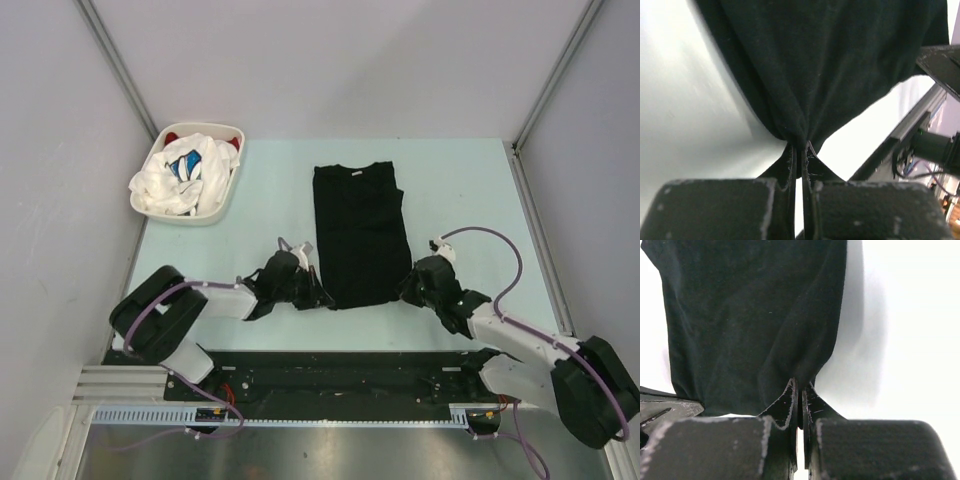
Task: Fold and stack the t-shirts
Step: Fold the tshirt
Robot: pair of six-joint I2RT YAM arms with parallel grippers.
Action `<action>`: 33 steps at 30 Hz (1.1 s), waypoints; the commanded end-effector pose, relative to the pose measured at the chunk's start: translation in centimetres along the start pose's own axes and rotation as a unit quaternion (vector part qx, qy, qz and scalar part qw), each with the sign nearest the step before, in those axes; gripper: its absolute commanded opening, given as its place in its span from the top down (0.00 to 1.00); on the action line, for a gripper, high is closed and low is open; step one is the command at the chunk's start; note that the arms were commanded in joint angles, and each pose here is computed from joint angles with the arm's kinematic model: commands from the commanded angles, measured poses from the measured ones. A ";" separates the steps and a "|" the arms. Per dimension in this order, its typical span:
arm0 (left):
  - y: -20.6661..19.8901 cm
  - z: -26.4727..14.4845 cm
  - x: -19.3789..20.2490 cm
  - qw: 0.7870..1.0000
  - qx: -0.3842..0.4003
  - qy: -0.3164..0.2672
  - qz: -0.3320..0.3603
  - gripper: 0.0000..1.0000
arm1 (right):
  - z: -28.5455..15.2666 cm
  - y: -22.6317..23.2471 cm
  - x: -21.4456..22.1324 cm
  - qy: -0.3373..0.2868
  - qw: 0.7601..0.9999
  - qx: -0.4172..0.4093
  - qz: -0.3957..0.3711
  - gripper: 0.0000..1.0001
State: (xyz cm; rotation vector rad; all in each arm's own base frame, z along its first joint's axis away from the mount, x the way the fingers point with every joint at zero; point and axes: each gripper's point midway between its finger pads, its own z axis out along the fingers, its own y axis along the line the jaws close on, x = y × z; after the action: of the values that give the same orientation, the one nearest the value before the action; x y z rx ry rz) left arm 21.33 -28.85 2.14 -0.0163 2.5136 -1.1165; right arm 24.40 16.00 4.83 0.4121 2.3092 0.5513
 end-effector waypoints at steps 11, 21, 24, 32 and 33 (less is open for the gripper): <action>-3.5 -7.3 3.2 0.998 0.013 -0.059 0.010 1.00 | -5.6 1.4 3.5 -0.021 0.998 0.008 -0.065 1.00; -9.5 -9.1 -2.2 0.992 0.020 -0.095 0.079 1.00 | -7.4 6.9 -5.7 -0.098 0.993 -0.051 -0.030 1.00; -10.8 -9.2 -4.5 0.990 0.022 -0.112 0.080 1.00 | -6.9 8.0 -8.5 -0.110 0.992 -0.060 -0.024 1.00; -10.8 -9.1 -10.2 0.987 0.020 -0.146 0.066 1.00 | -3.0 11.0 -13.7 -0.109 0.990 -0.091 -0.004 1.00; -10.7 -9.3 -11.7 0.985 0.020 -0.157 0.061 1.00 | -2.6 11.1 -14.0 -0.108 0.990 -0.089 -0.004 1.00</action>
State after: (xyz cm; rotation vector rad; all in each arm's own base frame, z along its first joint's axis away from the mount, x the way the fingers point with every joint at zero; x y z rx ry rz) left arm 24.01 -27.86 16.35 -0.0289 2.2674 -1.0057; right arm 30.28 16.68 16.16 0.4160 2.1360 0.5510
